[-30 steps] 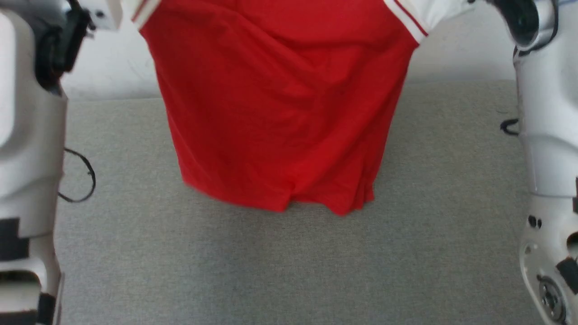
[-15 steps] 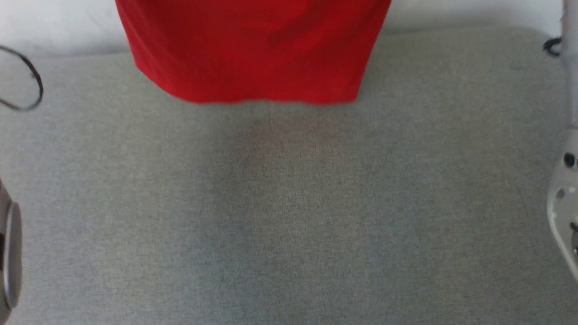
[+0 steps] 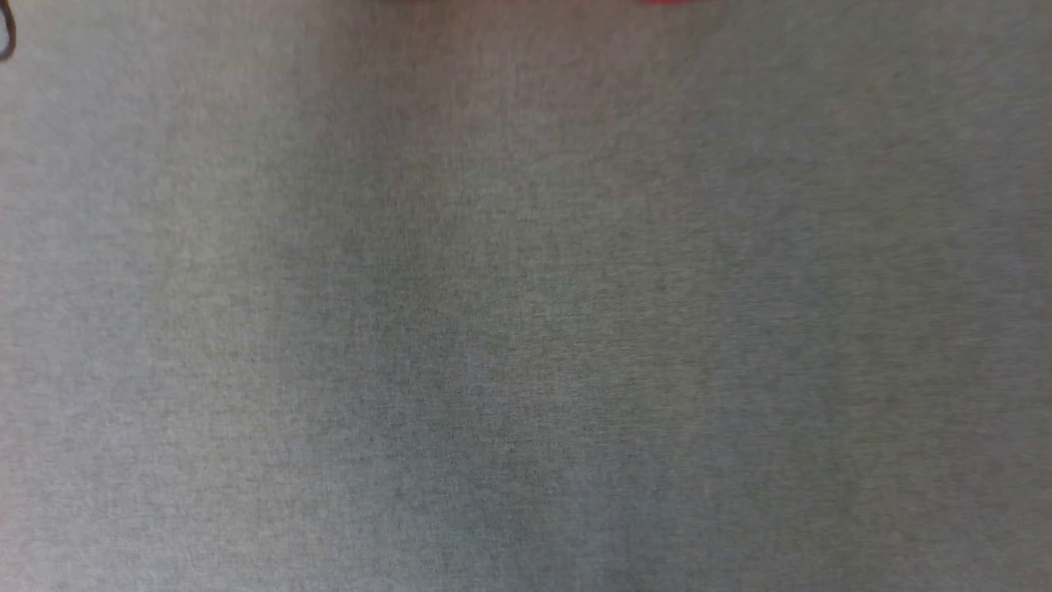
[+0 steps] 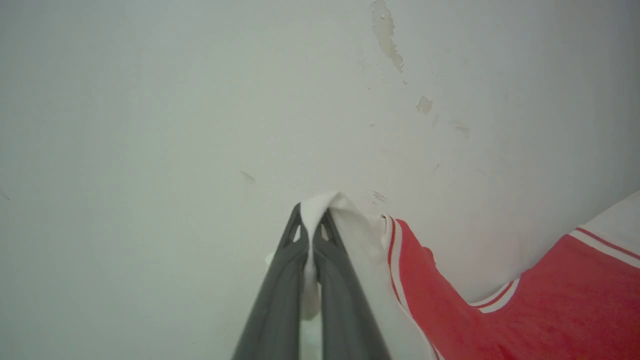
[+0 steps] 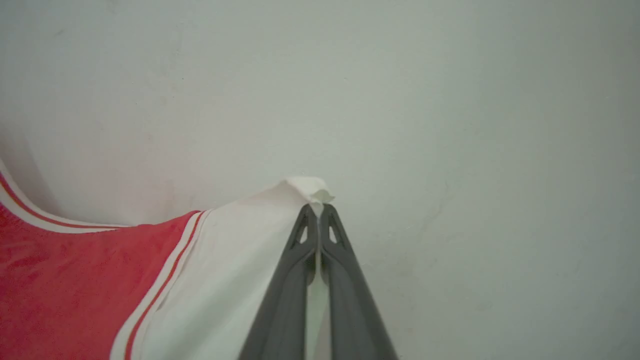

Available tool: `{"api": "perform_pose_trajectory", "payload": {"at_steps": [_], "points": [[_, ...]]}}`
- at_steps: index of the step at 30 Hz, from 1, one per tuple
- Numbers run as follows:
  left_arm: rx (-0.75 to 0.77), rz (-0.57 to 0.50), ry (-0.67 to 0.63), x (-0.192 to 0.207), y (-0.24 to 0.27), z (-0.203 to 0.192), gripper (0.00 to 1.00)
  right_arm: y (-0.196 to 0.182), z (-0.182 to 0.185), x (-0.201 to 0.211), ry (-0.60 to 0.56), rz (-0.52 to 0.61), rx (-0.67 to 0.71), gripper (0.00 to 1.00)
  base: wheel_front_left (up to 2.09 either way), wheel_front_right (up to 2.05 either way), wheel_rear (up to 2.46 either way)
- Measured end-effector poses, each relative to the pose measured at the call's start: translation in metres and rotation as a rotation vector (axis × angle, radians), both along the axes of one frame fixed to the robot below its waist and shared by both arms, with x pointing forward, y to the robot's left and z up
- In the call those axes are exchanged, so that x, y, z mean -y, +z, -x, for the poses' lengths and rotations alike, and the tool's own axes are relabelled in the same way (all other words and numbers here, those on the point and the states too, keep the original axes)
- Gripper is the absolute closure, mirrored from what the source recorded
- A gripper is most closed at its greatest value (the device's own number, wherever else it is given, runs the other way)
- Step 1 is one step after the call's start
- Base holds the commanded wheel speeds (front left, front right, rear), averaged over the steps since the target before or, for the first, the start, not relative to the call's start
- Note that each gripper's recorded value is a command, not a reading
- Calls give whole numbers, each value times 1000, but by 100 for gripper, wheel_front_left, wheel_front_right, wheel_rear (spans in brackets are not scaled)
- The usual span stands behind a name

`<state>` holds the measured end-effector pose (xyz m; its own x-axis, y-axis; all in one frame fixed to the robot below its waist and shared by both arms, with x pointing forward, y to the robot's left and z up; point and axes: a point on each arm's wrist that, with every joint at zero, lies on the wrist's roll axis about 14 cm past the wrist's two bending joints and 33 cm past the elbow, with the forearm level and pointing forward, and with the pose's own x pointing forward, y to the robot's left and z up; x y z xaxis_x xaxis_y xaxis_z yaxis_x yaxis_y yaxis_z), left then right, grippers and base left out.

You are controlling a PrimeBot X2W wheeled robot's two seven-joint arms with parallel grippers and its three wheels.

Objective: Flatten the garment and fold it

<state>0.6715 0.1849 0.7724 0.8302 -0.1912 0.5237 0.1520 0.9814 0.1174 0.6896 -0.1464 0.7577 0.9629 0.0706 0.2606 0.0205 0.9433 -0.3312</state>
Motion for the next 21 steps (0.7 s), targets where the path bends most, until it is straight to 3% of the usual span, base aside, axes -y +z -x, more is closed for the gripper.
{"api": "perform_pose_trajectory", "payload": {"at_steps": [12,21], "points": [[-79,54,14,-26,-97,-40,100,-98,-57,-21,45,28,-63,100,0,0,0],[-217,71,13,-46,-168,-6,100,-170,-44,-55,185,-85,-158,100,0,0,0]]}}
